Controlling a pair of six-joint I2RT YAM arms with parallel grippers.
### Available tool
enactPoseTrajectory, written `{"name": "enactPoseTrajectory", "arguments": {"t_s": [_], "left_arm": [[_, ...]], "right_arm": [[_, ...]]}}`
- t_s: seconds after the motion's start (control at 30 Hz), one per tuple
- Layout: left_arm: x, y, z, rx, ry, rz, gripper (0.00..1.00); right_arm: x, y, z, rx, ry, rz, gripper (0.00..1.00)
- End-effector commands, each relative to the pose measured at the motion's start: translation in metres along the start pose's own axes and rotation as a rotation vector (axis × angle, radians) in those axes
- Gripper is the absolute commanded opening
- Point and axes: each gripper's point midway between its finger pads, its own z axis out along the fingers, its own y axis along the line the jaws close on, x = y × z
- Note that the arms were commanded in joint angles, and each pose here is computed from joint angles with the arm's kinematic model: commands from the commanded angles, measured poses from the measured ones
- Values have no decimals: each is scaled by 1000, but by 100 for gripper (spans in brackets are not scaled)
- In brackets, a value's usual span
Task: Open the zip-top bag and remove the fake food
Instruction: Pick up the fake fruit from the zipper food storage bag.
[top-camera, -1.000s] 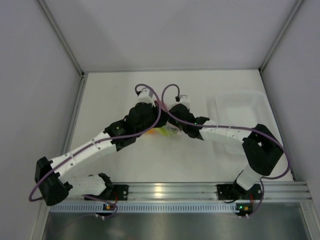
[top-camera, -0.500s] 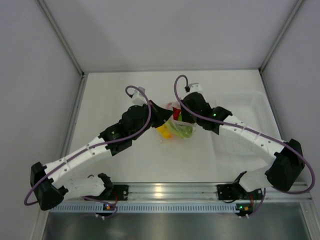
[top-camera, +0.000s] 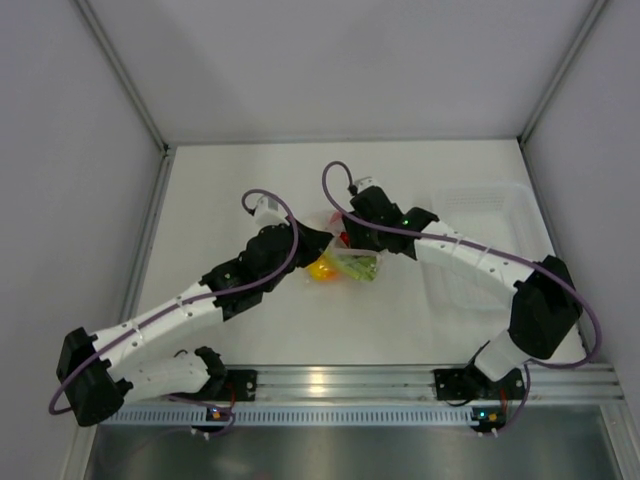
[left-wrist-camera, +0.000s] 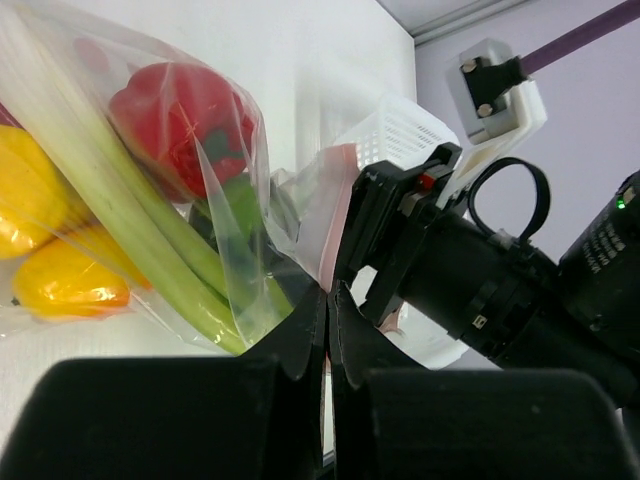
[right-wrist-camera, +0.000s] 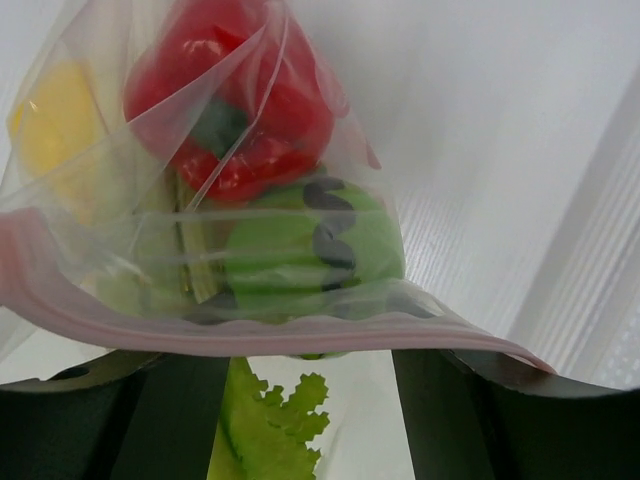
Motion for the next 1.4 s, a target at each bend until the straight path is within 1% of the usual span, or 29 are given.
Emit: {"name": "enactPoseTrajectory", "arguments": {"t_s": [0.0, 0.13, 0.2, 0.3, 0.33, 0.4, 0.43, 0.53, 0.77, 0.87, 0.9, 0.97, 1.07, 1.2, 1.37], "left_arm": [[-16, -10, 1, 34, -68, -34, 0], [-10, 1, 6, 9, -63, -37, 0], [-7, 7, 9, -6, -57, -36, 0], [-3, 11, 13, -2, -58, -45, 0], [-1, 14, 14, -5, -54, -45, 0], [3, 20, 16, -13, -51, -42, 0], [3, 21, 16, -12, -51, -39, 0], [6, 25, 18, -23, -48, -24, 0], [9, 25, 24, -28, -39, 23, 0], [12, 24, 28, -27, -23, 33, 0], [13, 24, 29, -27, -18, 37, 0], [14, 23, 29, -25, -12, 35, 0], [11, 22, 26, -18, -21, 44, 0], [5, 18, 22, -4, -40, 56, 0], [0, 15, 18, 4, -53, 61, 0]], "right_arm": [[15, 6, 9, -48, 32, -8, 63], [35, 24, 24, -133, 67, 26, 64], [46, 28, 31, -141, 83, 57, 64], [50, 32, 39, -133, 69, 124, 62], [40, 35, 35, -148, 23, 154, 62], [39, 37, 33, -156, -4, 220, 60], [28, 42, 27, -189, -45, 244, 59], [20, 43, 18, -194, -78, 278, 56], [16, 63, -1, -266, -116, 259, 55], [11, 69, -5, -305, -148, 260, 57], [7, 67, -3, -289, -164, 253, 58], [10, 58, 8, -217, -145, 233, 59], [2, 48, 20, -136, -161, 183, 59], [-1, 44, 33, -87, -158, 139, 61], [11, 44, 50, -66, -90, 99, 67]]}}
